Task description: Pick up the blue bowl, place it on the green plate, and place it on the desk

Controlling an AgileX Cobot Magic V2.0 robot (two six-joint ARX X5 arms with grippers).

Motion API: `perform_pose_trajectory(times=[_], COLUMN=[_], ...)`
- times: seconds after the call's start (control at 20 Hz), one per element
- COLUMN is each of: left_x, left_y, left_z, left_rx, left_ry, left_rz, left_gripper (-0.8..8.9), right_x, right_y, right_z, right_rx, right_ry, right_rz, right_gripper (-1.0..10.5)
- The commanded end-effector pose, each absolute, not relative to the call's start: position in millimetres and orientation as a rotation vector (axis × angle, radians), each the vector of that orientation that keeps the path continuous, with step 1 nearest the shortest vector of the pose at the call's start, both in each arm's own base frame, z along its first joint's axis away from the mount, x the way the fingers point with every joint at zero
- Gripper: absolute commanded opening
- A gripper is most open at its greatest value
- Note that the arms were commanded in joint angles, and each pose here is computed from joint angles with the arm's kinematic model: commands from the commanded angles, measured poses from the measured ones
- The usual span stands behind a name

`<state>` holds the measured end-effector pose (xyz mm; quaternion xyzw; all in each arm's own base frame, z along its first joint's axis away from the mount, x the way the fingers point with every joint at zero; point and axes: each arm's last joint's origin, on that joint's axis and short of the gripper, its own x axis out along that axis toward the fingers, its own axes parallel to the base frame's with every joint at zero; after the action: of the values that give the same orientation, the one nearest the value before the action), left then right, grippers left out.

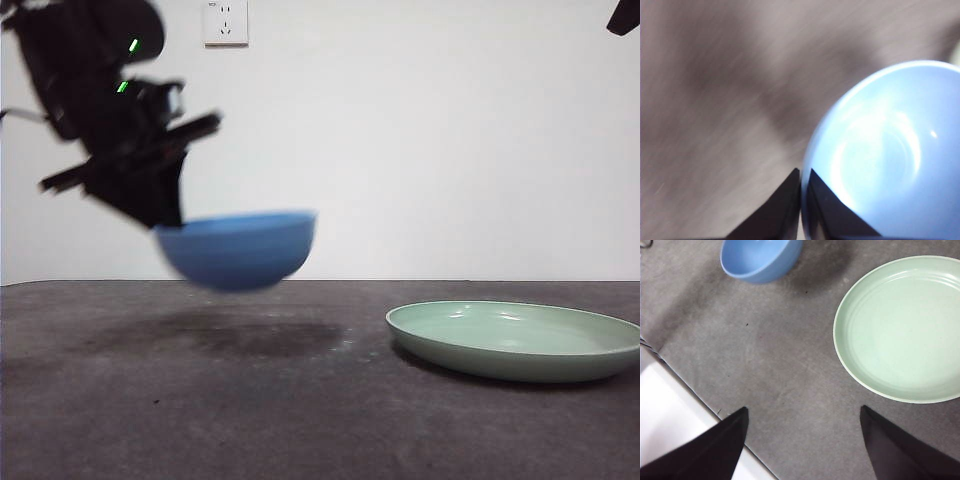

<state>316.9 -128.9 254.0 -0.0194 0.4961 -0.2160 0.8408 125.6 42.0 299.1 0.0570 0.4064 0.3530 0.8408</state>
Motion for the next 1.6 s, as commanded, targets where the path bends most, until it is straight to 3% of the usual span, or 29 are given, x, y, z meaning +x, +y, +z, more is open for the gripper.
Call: perform_pose_trajectory(times=[0.05, 0.35, 1.0, 1.25, 1.6], left_x=[315.8, 302.8, 350.0, 358.2, 354.7], left_y=[-150.7, -206.7, -321.4, -339.3, -340.2], left_z=[280.0, 289.4, 227.0, 208.5, 203.3], left_rx=[-0.038, -0.043, 0.05, 0.085, 0.154], left_ry=[0.975, 0.875, 1.046, 1.091, 1.104], left_rz=[-0.526, -0.666, -0.731, -0.722, -0.714], left_gripper=[0.15, 0.16, 0.16, 0.16, 0.3], right_x=[127.0, 123.6, 81.2, 76.3, 76.4], right_y=[42.7, 41.4, 31.1, 29.4, 29.4], right_z=[304.9, 305.4, 311.4, 310.8, 310.9], right_rx=[0.11, 0.11, 0.112, 0.102, 0.101], right_ry=[0.834, 0.839, 0.816, 0.822, 0.819], right_rz=[0.752, 0.727, 0.666, 0.64, 0.64], right_gripper=[3.6, 3.6, 3.6, 3.6, 3.6])
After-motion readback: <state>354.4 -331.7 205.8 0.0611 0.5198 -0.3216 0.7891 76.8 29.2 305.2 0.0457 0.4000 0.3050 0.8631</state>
